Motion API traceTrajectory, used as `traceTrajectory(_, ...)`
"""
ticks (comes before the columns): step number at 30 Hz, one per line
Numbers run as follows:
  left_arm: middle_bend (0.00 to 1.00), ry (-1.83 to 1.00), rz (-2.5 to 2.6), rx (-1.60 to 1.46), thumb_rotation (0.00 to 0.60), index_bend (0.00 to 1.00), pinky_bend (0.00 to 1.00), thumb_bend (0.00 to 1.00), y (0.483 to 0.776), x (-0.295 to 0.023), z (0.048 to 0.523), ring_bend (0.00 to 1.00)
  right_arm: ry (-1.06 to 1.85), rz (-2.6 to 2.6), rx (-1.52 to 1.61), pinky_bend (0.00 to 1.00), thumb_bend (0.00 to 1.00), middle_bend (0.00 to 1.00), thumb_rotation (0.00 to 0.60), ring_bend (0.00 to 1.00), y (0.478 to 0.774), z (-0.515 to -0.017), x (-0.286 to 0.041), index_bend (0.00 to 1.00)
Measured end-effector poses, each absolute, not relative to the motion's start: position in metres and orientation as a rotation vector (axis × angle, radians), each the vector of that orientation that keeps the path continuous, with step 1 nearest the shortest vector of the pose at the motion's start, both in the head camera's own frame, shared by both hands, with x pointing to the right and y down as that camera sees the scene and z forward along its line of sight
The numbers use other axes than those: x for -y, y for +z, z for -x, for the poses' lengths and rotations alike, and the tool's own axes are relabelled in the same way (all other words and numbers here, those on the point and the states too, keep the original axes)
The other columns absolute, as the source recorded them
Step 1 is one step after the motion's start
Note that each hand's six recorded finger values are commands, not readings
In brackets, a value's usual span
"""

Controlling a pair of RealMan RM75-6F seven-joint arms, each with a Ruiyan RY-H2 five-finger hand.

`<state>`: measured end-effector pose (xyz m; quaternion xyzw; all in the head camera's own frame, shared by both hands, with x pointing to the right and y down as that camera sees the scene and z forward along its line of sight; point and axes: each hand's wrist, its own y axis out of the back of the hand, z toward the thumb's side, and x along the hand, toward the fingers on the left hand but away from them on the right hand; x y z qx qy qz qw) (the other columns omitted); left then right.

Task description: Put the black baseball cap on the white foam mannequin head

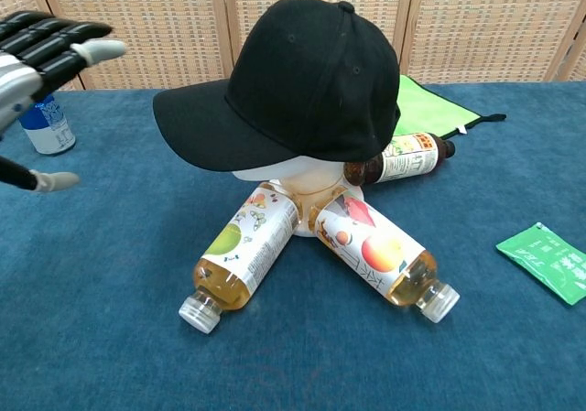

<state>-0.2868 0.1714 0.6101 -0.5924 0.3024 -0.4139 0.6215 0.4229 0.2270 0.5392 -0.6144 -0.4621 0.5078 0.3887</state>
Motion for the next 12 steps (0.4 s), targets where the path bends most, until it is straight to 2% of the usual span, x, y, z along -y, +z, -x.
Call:
traceTrajectory(6, 0.00, -1.124, 1.473, -0.796, 0.600, 0.00, 0.00, 0.00, 0.601, -0.188, 0.317, 0.00, 1.365, 1.583, 1.101, 0.00, 0.08, 0.00, 0.600, 0.00, 0.549, -0.421, -0.231, 0.07)
traceTrajectory(12, 0.00, -1.282, 1.496, -0.843, 0.600, 0.00, 0.00, 0.00, 0.592, -0.209, 0.358, 0.00, 1.378, 1.596, 1.069, 0.00, 0.08, 0.00, 0.600, 0.00, 0.555, -0.417, -0.232, 0.06)
